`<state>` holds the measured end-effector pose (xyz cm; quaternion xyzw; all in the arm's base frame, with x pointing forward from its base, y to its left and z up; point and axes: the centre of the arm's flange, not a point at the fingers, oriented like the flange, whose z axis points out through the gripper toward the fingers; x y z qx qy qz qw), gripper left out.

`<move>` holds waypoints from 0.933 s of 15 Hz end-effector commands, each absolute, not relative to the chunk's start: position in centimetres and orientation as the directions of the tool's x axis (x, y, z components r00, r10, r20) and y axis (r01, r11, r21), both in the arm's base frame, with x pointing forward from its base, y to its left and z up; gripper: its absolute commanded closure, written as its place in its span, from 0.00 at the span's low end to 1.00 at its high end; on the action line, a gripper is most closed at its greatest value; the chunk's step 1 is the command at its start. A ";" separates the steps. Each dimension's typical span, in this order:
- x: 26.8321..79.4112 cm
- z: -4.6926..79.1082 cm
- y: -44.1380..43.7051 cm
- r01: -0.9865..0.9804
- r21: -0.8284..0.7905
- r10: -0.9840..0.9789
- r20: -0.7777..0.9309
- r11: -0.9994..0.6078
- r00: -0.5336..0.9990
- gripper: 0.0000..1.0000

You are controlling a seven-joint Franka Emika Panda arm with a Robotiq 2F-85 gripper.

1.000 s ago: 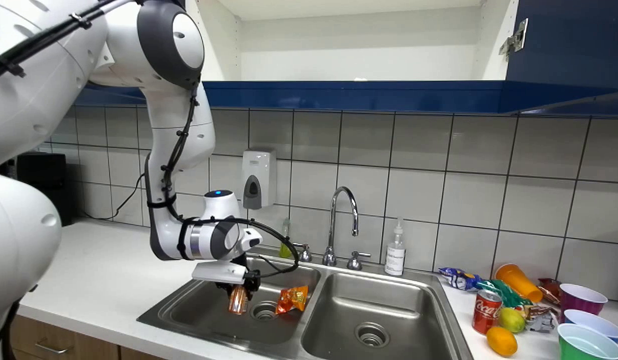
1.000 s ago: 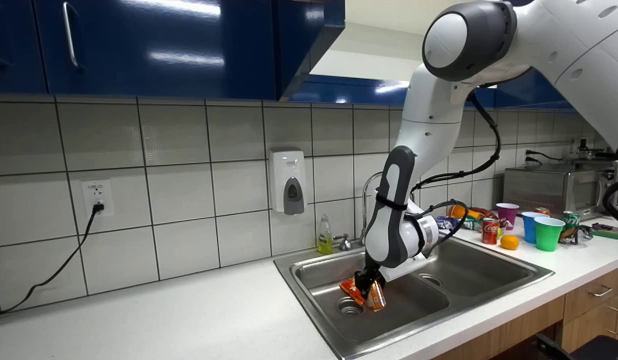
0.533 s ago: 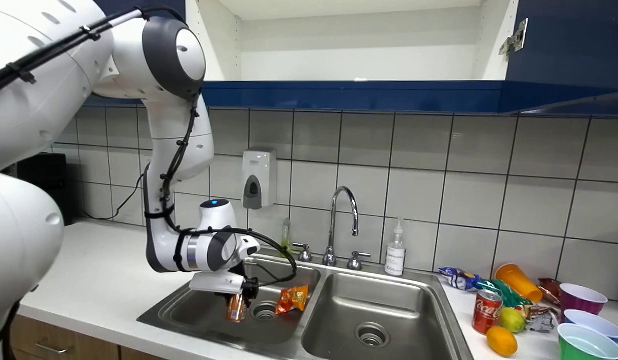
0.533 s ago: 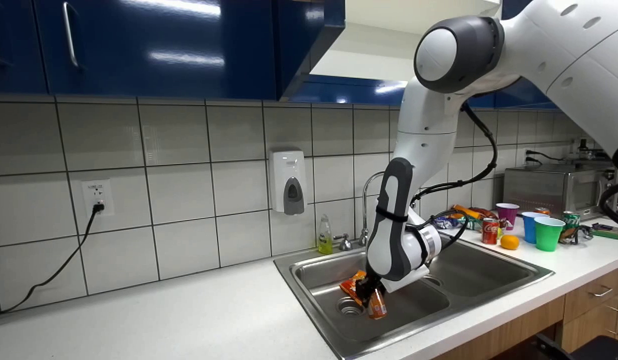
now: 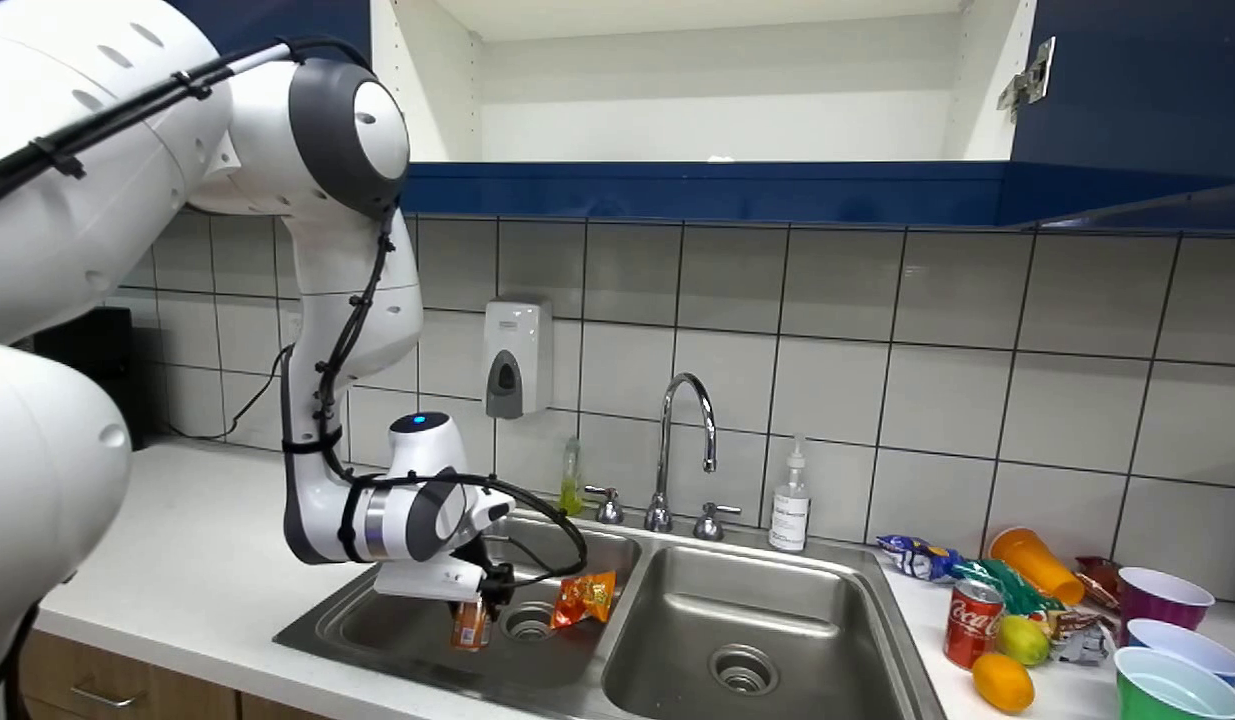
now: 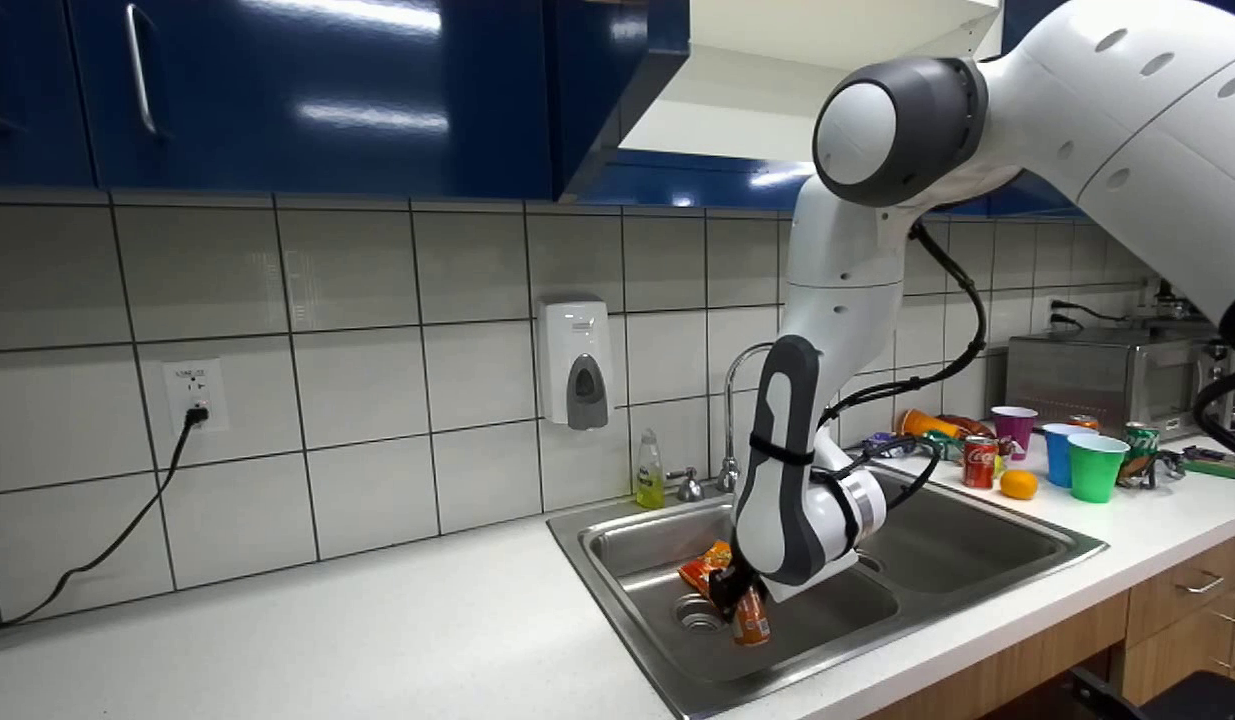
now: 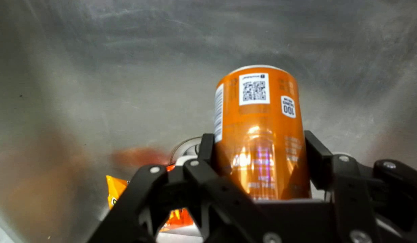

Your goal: Remove the can from the top cabinet

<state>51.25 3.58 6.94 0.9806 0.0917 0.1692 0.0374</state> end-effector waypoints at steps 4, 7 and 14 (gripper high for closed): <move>51.7 6.2 4.3 0.167 0.127 0.205 0.398 -0.978 0.894 0.61; 51.7 5.7 4.4 0.160 0.130 0.201 0.426 -0.978 0.882 0.61; 54.1 6.4 5.3 0.159 0.133 0.203 0.470 -0.978 0.859 0.61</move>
